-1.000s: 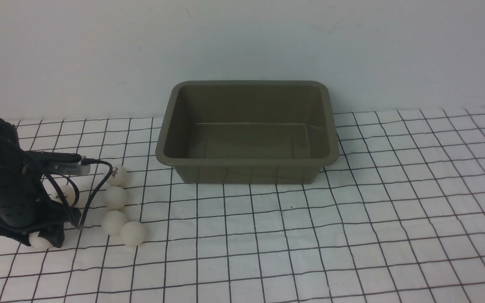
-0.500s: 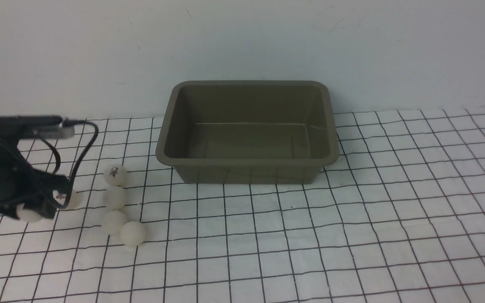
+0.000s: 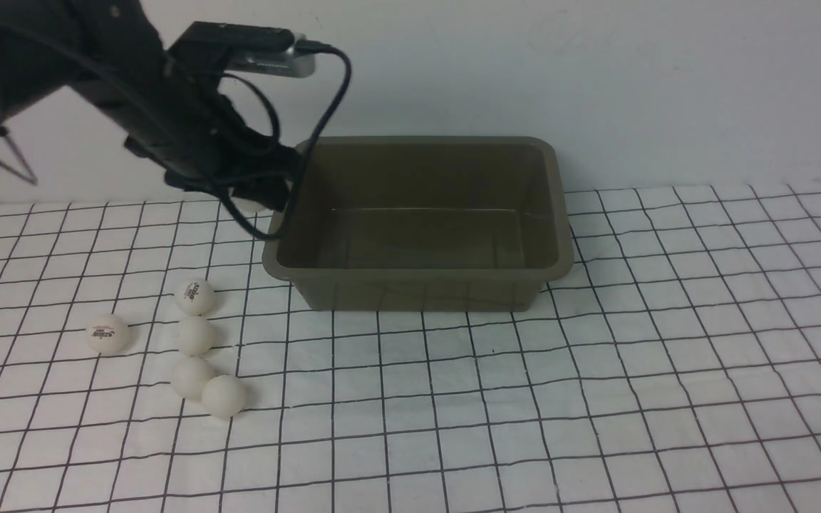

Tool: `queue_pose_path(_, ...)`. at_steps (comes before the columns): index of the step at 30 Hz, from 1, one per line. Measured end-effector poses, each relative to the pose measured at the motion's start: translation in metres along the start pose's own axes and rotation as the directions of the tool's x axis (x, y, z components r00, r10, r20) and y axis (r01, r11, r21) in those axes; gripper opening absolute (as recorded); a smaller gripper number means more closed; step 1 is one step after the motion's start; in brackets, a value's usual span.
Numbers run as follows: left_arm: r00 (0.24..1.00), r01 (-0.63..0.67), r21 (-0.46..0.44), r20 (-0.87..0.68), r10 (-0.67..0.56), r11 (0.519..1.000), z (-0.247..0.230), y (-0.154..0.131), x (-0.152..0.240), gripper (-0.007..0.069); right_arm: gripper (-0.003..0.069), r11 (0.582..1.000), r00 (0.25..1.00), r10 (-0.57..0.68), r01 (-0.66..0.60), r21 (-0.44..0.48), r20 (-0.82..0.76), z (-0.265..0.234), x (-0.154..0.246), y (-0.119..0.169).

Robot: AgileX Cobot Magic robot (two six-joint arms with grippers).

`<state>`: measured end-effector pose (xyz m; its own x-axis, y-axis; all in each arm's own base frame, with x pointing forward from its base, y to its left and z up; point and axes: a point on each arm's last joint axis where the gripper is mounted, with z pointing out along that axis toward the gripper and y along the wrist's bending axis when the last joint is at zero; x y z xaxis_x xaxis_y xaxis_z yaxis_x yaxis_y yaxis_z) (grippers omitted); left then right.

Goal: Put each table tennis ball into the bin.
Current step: Use the left arm to put the table tennis ball into the box, then use the left arm to clamp the table tennis ball closest to it

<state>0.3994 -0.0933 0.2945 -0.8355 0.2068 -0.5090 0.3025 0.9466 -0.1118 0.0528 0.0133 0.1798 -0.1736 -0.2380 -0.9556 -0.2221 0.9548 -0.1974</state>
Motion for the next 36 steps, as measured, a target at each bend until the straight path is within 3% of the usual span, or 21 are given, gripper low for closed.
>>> queue_pose_path(4, 0.999, -0.032, 0.022, -0.016, 0.033, 0.999, 0.033, -0.01, -0.023, 0.0346, -0.0018, 1.0, 1.0, 0.0, 0.0, 0.0, 0.0, 0.0, 0.0, 0.0)
queue_pose_path(14, 0.989, -0.135, 0.051, -0.06, 0.138, 0.989, 0.096, -0.02, -0.04, 0.0347, -0.0018, 1.0, 1.0, 0.0, 0.0, 0.0, 0.0, 0.0, 0.0, 0.0)
queue_pose_path(23, 0.983, -0.151, 0.098, -0.094, 0.16, 0.984, 0.112, -0.036, -0.034, 0.0472, -0.0018, 1.0, 1.0, 0.0, 0.0, 0.0, 0.0, 0.0, 0.0, 0.0)
queue_pose_path(26, 0.983, -0.153, 0.109, -0.087, 0.163, 0.982, 0.106, -0.041, -0.038, 0.0486, -0.0018, 1.0, 1.0, 0.0, 0.0, 0.0, 0.0, 0.0, 0.0, 0.0)
queue_pose_path(30, 0.979, -0.185, 0.096, -0.071, 0.192, 0.978, 0.059, -0.043, -0.052, 0.049, -0.0018, 1.0, 1.0, 0.0, 0.0, 0.0, 0.0, 0.0, 0.0, 0.0)
queue_pose_path(33, 0.974, -0.217, 0.027, -0.055, 0.218, 0.976, 0.016, -0.036, -0.058, 0.049, -0.0018, 1.0, 1.0, 0.0, 0.0, 0.0, 0.0, 0.0, 0.0, 0.0)
queue_pose_path(36, 0.978, -0.206, -0.115, -0.034, 0.204, 0.972, -0.024, -0.013, -0.061, 0.049, -0.0018, 1.0, 1.0, 0.0, 0.0, 0.0, 0.0, 0.0, 0.0, 0.0)
